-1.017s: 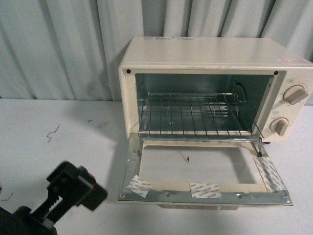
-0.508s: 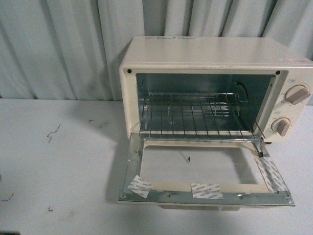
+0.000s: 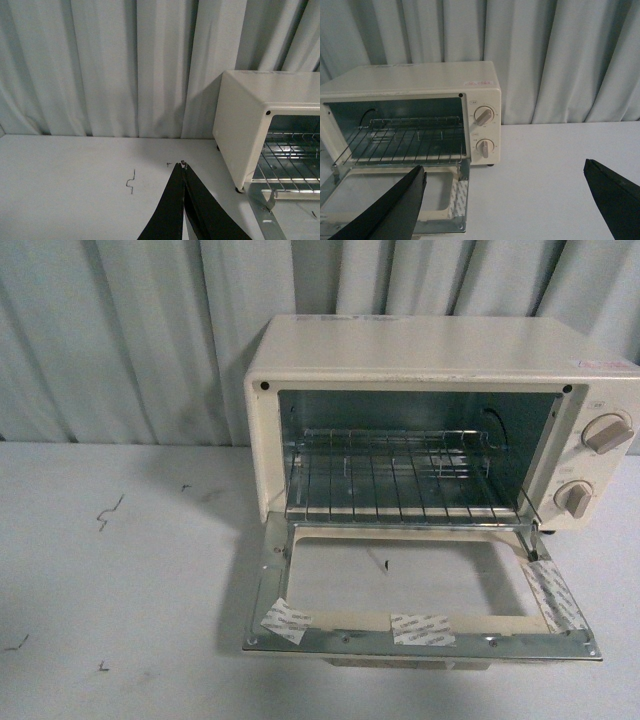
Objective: Open oven
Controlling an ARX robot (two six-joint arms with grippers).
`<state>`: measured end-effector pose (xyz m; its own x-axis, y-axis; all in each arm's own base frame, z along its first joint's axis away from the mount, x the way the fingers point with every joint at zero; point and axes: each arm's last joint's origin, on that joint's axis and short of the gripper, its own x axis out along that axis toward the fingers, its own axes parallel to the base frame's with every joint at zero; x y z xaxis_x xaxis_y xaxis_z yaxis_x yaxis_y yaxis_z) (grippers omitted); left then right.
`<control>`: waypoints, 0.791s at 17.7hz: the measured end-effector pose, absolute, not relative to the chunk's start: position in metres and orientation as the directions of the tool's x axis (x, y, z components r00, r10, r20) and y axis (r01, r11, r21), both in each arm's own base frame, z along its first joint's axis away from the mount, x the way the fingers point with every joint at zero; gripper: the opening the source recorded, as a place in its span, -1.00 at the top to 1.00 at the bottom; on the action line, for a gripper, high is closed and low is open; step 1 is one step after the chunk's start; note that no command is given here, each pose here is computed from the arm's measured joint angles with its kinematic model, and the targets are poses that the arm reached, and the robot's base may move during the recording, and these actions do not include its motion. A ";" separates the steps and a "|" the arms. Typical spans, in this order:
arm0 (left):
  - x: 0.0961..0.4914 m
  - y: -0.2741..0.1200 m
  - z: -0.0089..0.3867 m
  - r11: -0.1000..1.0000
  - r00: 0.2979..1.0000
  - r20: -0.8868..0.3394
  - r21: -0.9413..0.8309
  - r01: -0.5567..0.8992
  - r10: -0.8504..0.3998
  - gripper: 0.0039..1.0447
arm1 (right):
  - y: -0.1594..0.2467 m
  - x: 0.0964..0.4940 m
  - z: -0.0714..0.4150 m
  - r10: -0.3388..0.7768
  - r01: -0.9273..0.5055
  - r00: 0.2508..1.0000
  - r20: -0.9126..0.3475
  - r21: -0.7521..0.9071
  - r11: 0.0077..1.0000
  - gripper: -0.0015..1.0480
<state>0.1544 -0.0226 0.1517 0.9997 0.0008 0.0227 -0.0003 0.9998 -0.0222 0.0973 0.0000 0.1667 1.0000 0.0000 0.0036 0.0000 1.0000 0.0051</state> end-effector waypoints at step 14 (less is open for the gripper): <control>0.105 0.000 0.165 1.000 1.000 -0.022 -0.017 0.000 0.000 0.97 | 0.000 0.097 0.167 0.000 0.000 1.000 0.004 0.005 1.000 -0.87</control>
